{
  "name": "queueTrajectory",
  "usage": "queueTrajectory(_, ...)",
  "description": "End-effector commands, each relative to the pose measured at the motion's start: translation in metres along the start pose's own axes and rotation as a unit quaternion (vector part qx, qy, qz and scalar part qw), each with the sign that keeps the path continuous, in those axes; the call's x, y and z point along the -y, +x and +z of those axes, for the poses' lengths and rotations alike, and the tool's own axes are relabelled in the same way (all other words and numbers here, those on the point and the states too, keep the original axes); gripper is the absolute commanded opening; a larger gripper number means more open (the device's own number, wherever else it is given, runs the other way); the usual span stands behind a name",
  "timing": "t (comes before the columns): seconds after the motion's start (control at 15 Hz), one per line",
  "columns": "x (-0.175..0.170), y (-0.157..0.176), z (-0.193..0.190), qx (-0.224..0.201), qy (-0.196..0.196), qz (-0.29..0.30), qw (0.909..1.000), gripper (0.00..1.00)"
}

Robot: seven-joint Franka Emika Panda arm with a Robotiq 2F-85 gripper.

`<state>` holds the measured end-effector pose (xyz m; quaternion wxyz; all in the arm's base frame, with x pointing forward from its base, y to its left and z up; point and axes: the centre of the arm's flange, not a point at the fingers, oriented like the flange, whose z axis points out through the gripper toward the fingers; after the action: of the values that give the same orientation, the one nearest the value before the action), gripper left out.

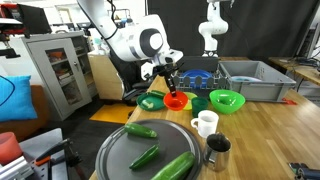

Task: Take the orange bowl from the rack and put it on the table

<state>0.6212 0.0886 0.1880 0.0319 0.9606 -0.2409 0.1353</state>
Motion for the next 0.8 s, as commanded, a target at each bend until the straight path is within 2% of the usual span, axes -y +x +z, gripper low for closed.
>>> queueTrajectory(0.0,0.012,0.016,0.016,0.015,0.002,-0.031,0.9994,0.02)
queueTrajectory(0.33,0.014,0.017,0.023,0.054,-0.022,-0.052,0.997,0.02)
queueTrajectory(0.73,0.027,0.001,0.026,0.079,-0.029,-0.079,0.9933,0.02)
